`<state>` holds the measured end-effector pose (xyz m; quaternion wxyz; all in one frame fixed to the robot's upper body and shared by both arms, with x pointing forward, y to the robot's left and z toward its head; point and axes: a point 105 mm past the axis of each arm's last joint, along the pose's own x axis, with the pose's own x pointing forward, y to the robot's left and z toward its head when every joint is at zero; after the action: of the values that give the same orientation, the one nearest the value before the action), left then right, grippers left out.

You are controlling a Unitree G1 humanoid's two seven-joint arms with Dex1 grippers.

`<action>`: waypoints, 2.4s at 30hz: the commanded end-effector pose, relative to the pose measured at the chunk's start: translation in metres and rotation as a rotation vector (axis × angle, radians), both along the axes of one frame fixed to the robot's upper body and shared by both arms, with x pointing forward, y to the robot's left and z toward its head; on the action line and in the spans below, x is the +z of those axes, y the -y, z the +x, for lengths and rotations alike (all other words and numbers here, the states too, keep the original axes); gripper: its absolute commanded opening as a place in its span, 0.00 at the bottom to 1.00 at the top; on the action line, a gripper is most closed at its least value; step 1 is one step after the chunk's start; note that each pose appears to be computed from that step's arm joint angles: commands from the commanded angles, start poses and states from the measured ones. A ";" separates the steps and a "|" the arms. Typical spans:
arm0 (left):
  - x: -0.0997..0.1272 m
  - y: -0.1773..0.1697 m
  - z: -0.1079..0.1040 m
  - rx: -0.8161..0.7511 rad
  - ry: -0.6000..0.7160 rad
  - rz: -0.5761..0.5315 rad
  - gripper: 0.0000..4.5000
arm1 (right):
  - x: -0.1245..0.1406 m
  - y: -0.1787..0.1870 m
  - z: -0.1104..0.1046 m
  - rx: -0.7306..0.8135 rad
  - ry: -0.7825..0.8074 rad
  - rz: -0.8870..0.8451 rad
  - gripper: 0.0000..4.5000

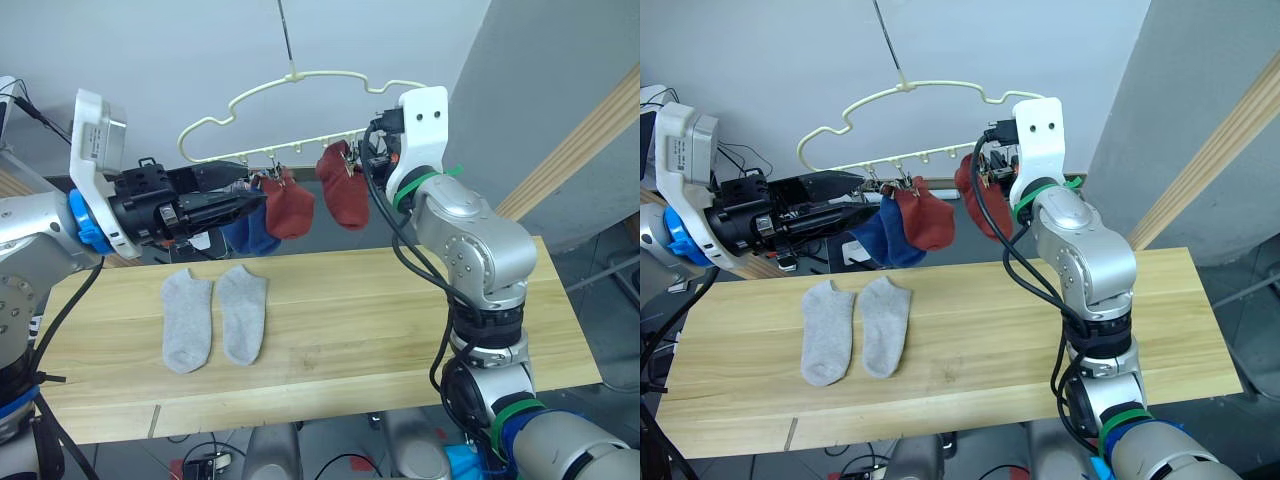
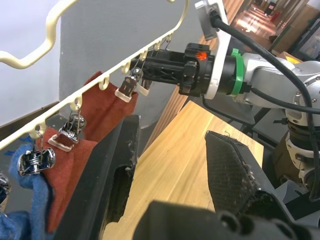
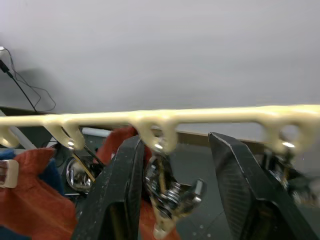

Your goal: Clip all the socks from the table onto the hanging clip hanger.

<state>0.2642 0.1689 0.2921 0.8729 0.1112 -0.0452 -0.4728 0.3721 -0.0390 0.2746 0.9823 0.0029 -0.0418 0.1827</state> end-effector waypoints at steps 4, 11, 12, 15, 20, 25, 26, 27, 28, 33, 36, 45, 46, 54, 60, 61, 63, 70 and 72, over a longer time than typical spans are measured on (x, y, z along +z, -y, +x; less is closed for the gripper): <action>0.011 0.003 -0.008 -0.004 0.055 0.015 0.53 | 0.020 -0.009 -0.005 0.020 0.072 0.031 0.47; 0.011 0.003 -0.008 0.000 0.057 0.017 0.53 | 0.021 -0.010 -0.004 0.020 0.076 0.036 0.47; 0.011 0.003 -0.008 0.001 0.057 0.017 0.53 | 0.022 -0.010 -0.004 0.019 0.077 0.036 0.47; 0.011 0.004 -0.009 0.001 0.057 0.018 0.53 | 0.022 -0.009 -0.003 0.014 0.078 0.036 0.47; 0.011 0.003 -0.008 0.003 0.055 0.019 0.53 | 0.020 -0.006 -0.002 -0.003 0.074 0.030 0.47; 0.011 0.004 -0.007 0.005 0.056 0.018 0.53 | 0.020 -0.002 -0.001 -0.029 0.076 0.019 0.34; 0.010 0.004 -0.007 0.006 0.055 0.019 0.53 | 0.020 -0.002 -0.001 -0.030 0.076 0.019 0.25; 0.010 0.004 -0.007 0.006 0.055 0.019 0.53 | 0.020 -0.002 -0.001 -0.030 0.075 0.020 0.19; 0.010 0.004 -0.007 0.006 0.055 0.019 0.53 | 0.020 -0.002 0.000 -0.033 0.074 0.020 0.12; 0.007 -0.001 -0.001 0.054 0.045 0.028 0.53 | 0.020 0.000 0.001 -0.046 0.074 0.021 0.01; -0.002 -0.005 0.005 0.116 0.012 0.049 0.53 | 0.021 0.001 0.001 -0.053 0.076 0.022 0.01; -0.052 -0.012 0.019 0.265 -0.185 0.074 0.64 | 0.023 0.001 -0.001 -0.057 0.084 0.022 0.00; -0.069 -0.016 0.022 0.313 -0.221 0.124 0.71 | 0.023 0.001 -0.002 -0.057 0.085 0.021 0.00; -0.127 -0.043 0.036 0.542 -0.271 0.269 0.99 | 0.024 0.001 -0.005 -0.056 0.088 0.020 0.00; -0.153 -0.057 0.048 0.604 -0.248 0.362 0.99 | 0.024 0.002 -0.007 -0.062 0.083 0.022 0.00; -0.159 -0.059 0.049 0.602 -0.245 0.407 0.99 | 0.024 0.002 -0.007 -0.063 0.082 0.022 0.00; -0.176 -0.064 0.054 0.611 -0.291 0.421 0.99 | 0.024 0.003 -0.007 -0.066 0.082 0.021 0.00; -0.204 -0.071 0.066 0.649 -0.376 0.369 0.99 | 0.024 0.004 -0.008 -0.067 0.080 0.022 0.00; -0.210 -0.071 0.070 0.656 -0.387 0.360 0.99 | 0.024 0.004 -0.008 -0.067 0.080 0.021 0.00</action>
<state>0.3325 0.2396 0.0848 0.9373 0.1729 0.2421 -0.1812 0.3729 -0.0421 0.2815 0.9876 -0.0008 -0.0464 0.1498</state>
